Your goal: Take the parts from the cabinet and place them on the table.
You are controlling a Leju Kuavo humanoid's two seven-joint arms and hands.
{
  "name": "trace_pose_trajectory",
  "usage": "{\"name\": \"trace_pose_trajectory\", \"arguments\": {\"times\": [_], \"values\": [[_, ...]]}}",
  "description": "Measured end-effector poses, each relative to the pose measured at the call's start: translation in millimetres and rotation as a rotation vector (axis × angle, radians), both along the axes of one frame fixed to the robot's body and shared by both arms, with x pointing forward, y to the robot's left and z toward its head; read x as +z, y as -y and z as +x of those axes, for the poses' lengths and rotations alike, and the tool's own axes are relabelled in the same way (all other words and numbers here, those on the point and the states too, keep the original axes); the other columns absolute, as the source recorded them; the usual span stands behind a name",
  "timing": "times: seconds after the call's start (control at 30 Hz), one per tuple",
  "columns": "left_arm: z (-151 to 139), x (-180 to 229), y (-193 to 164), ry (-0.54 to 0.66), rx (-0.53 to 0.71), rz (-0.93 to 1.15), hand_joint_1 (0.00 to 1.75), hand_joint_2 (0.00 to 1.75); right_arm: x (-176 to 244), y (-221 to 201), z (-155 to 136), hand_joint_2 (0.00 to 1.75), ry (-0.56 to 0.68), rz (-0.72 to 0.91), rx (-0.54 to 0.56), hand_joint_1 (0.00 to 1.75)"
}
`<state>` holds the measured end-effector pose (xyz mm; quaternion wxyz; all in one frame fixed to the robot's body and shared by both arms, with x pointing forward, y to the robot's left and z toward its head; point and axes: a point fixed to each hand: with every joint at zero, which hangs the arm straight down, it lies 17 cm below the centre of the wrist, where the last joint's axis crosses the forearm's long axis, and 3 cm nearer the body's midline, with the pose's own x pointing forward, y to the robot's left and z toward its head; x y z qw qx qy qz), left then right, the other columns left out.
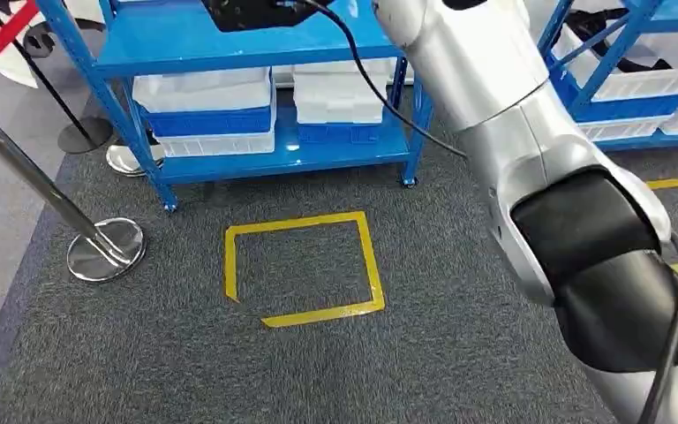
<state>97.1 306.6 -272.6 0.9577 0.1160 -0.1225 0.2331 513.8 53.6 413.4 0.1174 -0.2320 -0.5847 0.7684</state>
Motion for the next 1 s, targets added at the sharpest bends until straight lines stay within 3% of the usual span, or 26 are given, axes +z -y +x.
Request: {"name": "trace_pose_trajectory", "arguments": {"times": [1.0], "values": [[-1, 0, -16, -0.01, -0.002, 0.031, 0.0, 1.75, -8, 6, 7, 1.75, -0.012, 0.012, -0.025, 1.75]]}}
